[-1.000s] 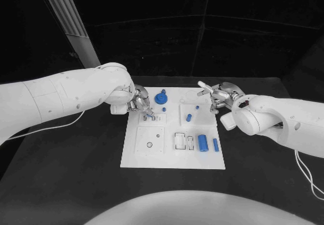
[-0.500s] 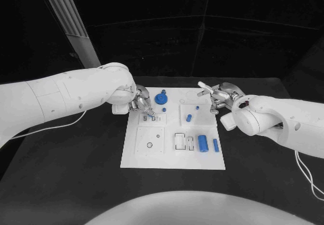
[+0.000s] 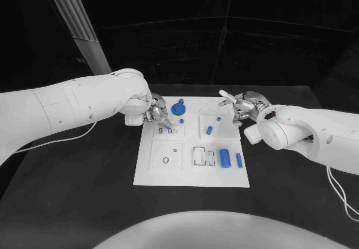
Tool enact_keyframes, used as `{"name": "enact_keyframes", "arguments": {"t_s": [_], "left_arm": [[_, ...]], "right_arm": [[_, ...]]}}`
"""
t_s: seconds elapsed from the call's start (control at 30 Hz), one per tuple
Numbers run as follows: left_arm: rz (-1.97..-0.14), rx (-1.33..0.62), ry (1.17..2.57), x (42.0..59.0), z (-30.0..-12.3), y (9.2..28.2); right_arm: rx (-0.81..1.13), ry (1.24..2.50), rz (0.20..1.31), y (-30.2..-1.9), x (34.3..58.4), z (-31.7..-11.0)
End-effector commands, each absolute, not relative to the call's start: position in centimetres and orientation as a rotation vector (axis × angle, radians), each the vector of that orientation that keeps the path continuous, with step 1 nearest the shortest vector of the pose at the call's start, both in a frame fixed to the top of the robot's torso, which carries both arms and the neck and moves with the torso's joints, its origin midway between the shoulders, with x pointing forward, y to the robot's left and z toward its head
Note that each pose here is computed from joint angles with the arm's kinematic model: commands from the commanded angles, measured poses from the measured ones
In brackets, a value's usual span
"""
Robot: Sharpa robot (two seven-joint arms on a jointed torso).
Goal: Assemble the parts on the task board
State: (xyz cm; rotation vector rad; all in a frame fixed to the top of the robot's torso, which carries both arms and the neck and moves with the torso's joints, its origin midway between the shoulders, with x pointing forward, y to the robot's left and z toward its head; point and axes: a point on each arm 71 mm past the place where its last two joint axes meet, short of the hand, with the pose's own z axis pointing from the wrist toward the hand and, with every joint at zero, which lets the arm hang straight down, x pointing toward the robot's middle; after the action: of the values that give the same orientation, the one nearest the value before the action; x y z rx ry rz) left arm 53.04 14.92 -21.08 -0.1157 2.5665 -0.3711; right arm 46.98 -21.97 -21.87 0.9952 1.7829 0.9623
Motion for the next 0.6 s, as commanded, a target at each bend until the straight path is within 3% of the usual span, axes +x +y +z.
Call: {"name": "enact_keyframes", "arguments": {"t_s": [0.03, 0.6], "left_arm": [[-0.361, -0.114, 2.574, 53.04, -21.05, 14.9], [-0.332, -0.129, 2.569, 52.97, -21.16, 14.71]], "right_arm": [[0.986, 1.781, 0.968, -21.89, 46.99, -21.75], [0.986, 1.781, 0.968, -21.89, 46.97, -21.75]]}}
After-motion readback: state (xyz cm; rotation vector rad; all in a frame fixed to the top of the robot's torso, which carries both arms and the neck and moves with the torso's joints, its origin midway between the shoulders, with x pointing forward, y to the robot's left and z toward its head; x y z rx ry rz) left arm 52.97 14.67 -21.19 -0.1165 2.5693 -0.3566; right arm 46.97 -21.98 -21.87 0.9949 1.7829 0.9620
